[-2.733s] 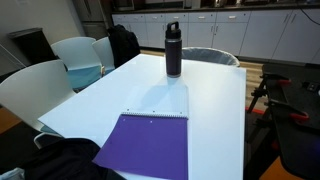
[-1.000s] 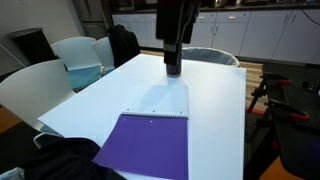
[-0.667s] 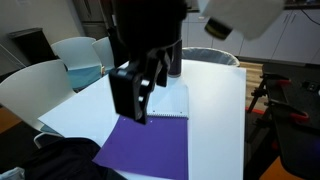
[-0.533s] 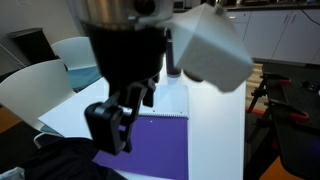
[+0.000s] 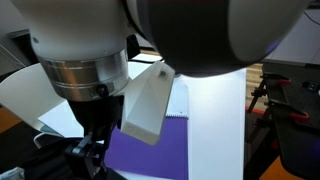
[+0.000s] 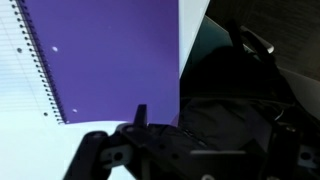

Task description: Close the purple book

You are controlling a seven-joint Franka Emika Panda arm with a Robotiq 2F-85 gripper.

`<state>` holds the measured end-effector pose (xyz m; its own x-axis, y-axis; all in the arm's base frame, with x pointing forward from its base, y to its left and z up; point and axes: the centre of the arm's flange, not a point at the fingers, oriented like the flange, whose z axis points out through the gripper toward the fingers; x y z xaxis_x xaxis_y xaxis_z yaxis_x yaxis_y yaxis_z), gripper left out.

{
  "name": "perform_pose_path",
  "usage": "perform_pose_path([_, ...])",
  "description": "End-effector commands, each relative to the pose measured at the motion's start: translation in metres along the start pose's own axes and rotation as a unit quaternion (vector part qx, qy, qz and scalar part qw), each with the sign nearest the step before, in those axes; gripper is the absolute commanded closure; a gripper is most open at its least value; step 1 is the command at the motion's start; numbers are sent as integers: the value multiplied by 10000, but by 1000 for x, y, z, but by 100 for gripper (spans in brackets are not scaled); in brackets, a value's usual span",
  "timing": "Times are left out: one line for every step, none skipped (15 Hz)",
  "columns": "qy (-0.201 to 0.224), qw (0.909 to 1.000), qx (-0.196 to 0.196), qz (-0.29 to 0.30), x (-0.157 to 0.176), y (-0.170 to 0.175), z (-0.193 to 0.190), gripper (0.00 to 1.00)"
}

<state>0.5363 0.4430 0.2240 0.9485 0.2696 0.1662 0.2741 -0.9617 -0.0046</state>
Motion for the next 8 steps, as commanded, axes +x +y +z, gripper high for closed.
perform_pose_path([60, 9997, -113, -217, 25, -9, 23, 0])
perform_pose_path([69, 9996, -149, -250, 28, -10, 29, 0])
perform_pose_path([89, 9993, -199, -301, 31, -11, 34, 0])
perform_pose_path([113, 9991, -236, -344, 33, -13, 39, 0])
perform_pose_path([146, 9987, -259, -408, 34, -15, 44, 0])
perform_pose_path([159, 9983, -263, -490, 35, -16, 49, 0])
perform_pose_path([171, 9981, -267, -532, 35, -17, 55, 0])
perform_pose_path([148, 9978, -300, -567, 35, -17, 61, 0])
